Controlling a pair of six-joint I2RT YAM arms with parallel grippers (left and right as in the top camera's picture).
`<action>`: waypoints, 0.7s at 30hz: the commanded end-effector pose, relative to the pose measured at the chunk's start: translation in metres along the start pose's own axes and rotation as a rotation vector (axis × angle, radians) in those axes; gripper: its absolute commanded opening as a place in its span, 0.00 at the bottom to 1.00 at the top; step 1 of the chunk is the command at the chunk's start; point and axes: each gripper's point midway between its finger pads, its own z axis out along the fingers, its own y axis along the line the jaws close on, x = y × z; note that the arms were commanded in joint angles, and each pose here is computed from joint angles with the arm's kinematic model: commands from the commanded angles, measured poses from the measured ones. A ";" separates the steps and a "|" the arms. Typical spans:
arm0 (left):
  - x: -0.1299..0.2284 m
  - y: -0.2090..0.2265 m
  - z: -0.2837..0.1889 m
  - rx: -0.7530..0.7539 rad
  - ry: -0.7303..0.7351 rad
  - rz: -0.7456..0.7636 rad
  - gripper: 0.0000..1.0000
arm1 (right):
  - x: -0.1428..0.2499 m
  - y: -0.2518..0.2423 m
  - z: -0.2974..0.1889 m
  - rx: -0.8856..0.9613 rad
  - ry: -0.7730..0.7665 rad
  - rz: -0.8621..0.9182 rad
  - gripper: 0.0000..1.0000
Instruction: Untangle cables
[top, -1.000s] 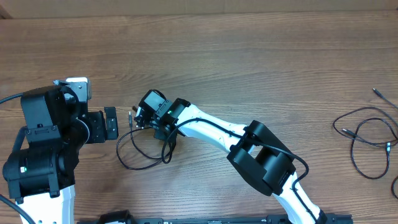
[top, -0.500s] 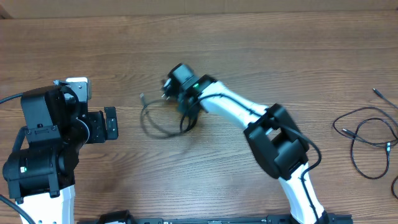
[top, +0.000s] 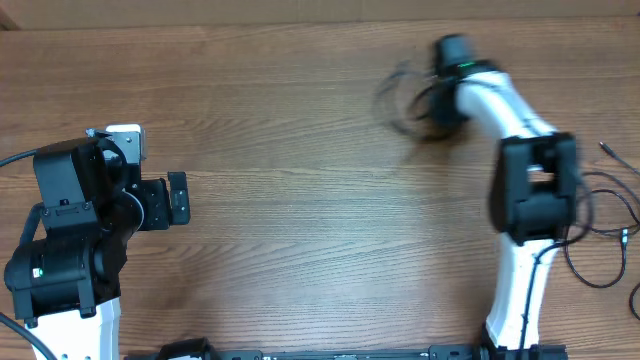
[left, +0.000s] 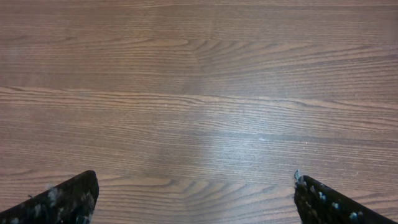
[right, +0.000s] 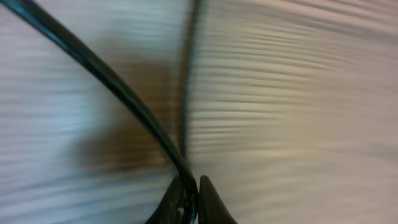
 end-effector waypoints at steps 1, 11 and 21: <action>-0.002 0.002 -0.001 -0.009 -0.007 -0.020 0.99 | -0.002 -0.096 -0.002 0.024 -0.005 0.391 0.04; -0.002 0.002 -0.001 -0.009 -0.007 -0.020 1.00 | 0.058 -0.241 -0.003 -0.252 0.013 0.971 0.04; -0.002 0.002 -0.001 -0.009 -0.007 -0.020 0.99 | 0.091 -0.266 0.001 -0.233 0.064 1.041 0.31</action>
